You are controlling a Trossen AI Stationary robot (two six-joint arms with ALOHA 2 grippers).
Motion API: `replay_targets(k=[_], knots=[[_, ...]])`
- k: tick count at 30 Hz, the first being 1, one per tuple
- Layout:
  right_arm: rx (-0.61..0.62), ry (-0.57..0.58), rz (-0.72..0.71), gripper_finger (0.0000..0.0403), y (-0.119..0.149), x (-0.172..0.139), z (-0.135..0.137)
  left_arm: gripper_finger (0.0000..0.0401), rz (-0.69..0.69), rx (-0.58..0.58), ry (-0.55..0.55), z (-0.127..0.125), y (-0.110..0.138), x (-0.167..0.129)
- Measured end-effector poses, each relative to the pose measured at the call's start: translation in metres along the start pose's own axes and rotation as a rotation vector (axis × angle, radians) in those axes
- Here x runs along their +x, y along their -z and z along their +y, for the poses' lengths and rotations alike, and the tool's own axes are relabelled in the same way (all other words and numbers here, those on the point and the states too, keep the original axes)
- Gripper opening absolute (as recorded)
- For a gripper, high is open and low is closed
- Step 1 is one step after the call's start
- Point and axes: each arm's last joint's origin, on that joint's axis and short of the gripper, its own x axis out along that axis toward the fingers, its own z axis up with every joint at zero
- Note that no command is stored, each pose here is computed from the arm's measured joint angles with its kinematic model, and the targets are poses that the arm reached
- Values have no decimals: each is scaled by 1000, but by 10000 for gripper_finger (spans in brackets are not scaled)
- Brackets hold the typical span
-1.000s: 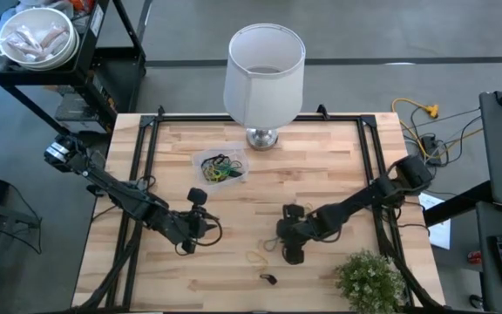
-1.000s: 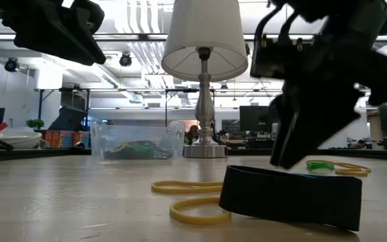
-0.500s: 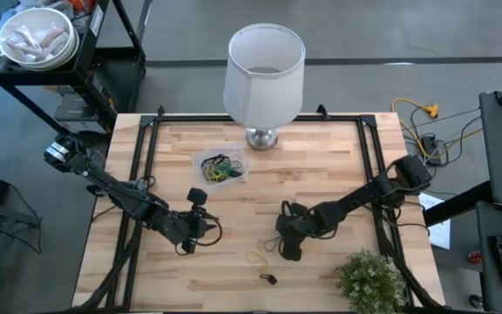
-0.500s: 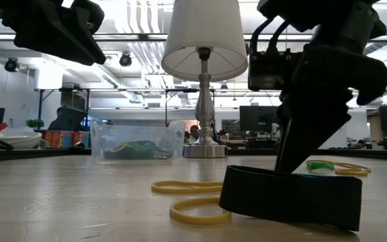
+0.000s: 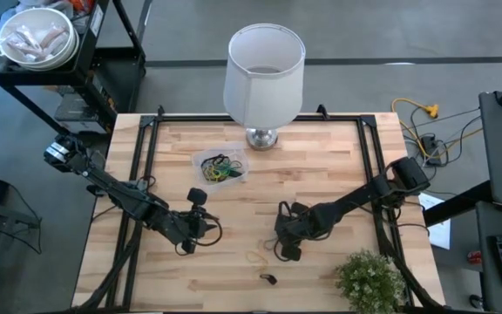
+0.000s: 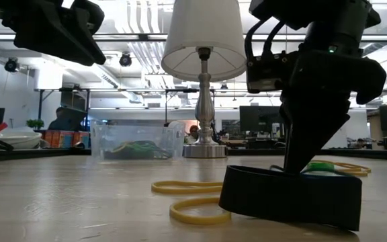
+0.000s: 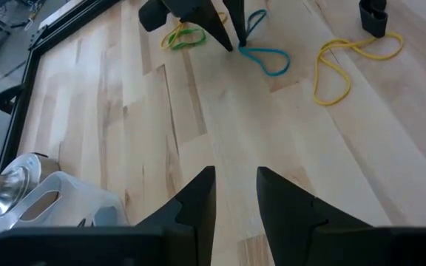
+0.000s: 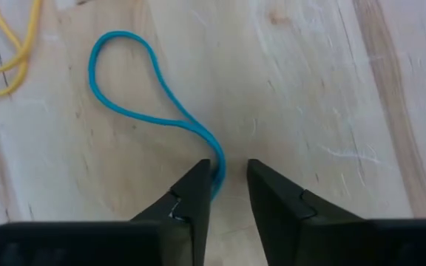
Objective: Pick and place rubber bands into bin
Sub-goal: Put the blue rubber band into the transparent bin
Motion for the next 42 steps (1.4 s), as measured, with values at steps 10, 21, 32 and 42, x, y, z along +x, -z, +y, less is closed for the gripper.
replay_targets(k=[10, 21, 32, 42], knots=[[-77, -2, 13, 47, -5, 1, 5, 83, 1, 0, 1, 0, 0, 0], [-208, 8, -10, 9, -6, 0, 7, 83, 3, 1, 1, 0, 1, 0], [-439, 133, -137, 8, -12, -9, 24, 83, 3, 1, 0, 0, 1, 0], [-644, 388, -374, 8, -28, -37, 52, 83, 3, 1, 0, 0, 1, 0]])
